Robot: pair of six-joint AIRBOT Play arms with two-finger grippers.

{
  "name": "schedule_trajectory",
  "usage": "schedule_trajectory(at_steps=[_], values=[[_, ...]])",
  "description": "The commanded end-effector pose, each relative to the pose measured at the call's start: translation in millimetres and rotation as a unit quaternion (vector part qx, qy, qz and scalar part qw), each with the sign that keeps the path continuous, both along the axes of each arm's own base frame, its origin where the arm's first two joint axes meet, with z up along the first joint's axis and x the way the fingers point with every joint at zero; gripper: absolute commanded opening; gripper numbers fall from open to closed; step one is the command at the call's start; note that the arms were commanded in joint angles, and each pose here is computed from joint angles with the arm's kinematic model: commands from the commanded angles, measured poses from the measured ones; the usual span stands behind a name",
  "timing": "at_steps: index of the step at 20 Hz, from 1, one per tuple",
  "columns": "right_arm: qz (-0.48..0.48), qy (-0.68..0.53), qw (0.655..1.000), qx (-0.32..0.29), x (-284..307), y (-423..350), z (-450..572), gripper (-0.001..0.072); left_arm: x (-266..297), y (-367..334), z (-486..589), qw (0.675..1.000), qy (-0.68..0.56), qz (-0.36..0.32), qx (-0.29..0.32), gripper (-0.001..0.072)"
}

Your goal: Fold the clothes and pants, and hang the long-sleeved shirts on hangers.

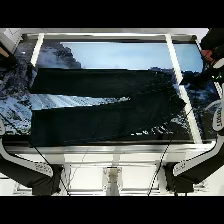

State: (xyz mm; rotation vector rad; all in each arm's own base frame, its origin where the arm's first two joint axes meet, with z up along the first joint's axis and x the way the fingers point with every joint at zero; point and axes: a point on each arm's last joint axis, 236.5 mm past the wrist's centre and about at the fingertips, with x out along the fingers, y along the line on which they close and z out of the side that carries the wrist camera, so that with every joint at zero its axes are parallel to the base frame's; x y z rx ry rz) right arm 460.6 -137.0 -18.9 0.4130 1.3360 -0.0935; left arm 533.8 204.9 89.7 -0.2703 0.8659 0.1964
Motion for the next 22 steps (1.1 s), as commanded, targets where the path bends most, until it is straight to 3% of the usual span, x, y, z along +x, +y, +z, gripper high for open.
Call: schedule_trajectory(at_steps=[1,5,6,9,11,15,17,22], values=[[0.002,0.097,0.995,-0.024,-69,-14,-8,0.0581,-57,-13,-4,0.994,0.095,-0.049,-0.02,0.036],[-0.013,0.141,0.99,-0.011,-101,-10,-39,0.0583,-89,-20,-5,0.987,0.144,-0.058,-0.044,0.0335],[-0.019,0.14,0.99,-0.011,-102,-9,-47,0.0583,-90,-21,0,0.987,0.141,-0.059,-0.042,0.0289],[-0.035,0.097,0.995,0.004,-84,-2,-62,0.0572,-95,-24,13,0.988,0.134,-0.06,-0.037,0.0282],[-0.04,0.075,0.996,0.001,-74,-1,-69,0.0473,-105,-28,13,0.986,0.15,-0.062,-0.045,0.0282],[-0.049,0.07,0.996,0.011,-72,4,-86,0.0388,-125,-35,4,0.98,0.179,-0.064,-0.059,0.0282],[-0.055,0.056,0.997,0.024,-65,9,-84,0.0156,-144,-37,-7,0.975,0.205,-0.058,-0.057,0.0282],[-0.031,0.075,0.996,0.028,-79,15,-75,0.0026,-207,-41,-45,0.967,0.243,-0.033,-0.073,0.0282]])
